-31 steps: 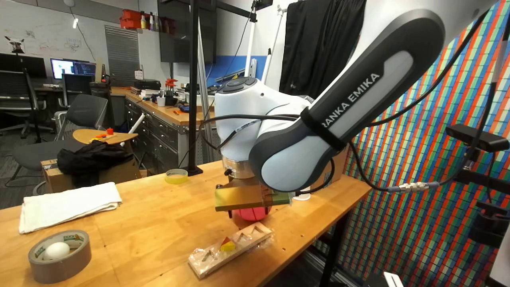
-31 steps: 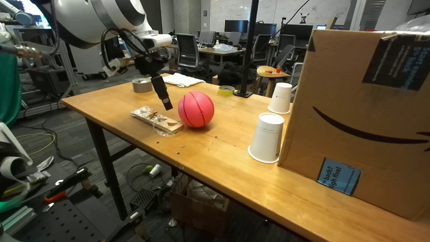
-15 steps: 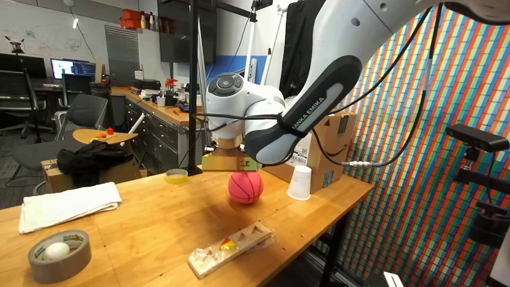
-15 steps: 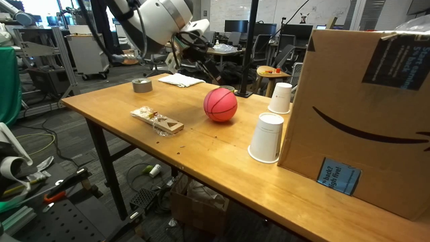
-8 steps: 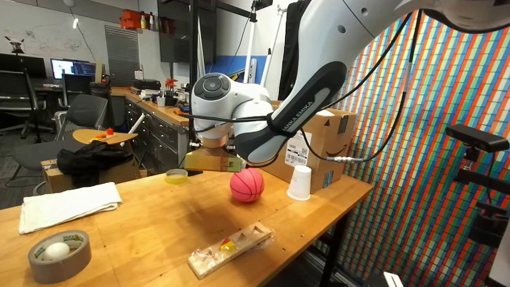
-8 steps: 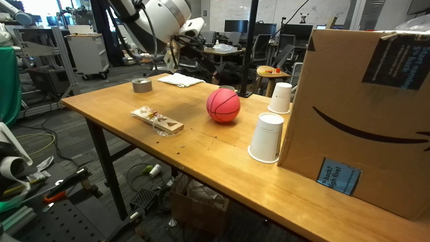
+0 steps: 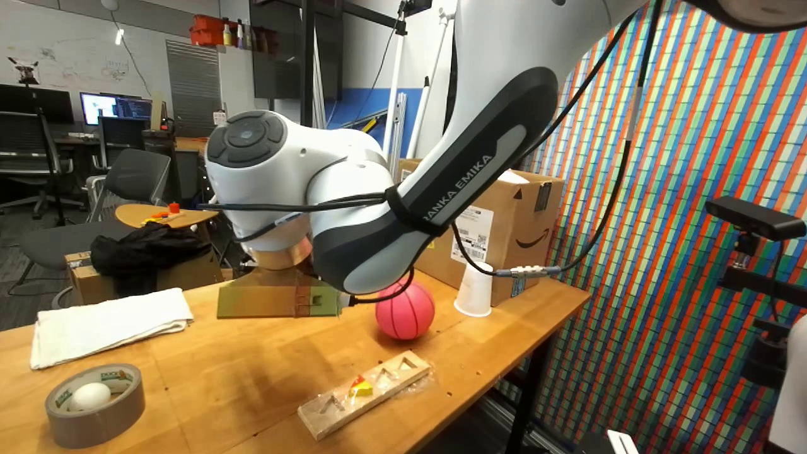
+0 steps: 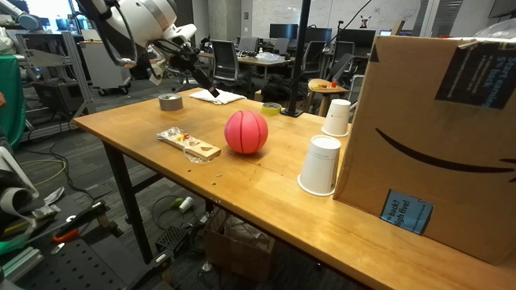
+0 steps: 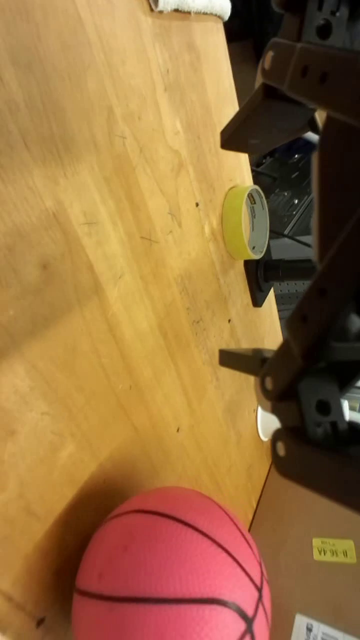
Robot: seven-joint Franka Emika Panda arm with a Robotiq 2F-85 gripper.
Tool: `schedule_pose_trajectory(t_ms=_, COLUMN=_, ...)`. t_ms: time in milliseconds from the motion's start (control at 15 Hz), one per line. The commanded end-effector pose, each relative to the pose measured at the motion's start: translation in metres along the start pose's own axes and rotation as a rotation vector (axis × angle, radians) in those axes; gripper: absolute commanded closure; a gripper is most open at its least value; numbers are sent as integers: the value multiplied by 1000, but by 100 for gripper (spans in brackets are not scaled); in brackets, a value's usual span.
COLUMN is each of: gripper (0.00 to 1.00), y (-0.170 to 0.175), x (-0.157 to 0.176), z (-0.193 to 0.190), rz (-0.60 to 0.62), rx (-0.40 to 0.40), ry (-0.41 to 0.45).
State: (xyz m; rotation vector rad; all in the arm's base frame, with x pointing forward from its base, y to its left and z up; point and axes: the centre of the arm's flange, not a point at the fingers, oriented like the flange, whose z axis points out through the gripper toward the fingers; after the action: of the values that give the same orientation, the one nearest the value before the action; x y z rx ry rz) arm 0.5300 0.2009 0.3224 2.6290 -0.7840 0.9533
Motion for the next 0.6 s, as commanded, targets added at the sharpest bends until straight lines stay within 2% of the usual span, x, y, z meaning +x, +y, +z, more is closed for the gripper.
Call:
schedule_pose_trajectory(t_ms=0, gripper=0, y=16, x=-1, z=-40, rz=64, rx=-111, ry=3)
schedule_pose_trajectory(t_ms=533, gripper=0, y=60, x=1, z=-49, rz=202, rx=-323, ry=-68)
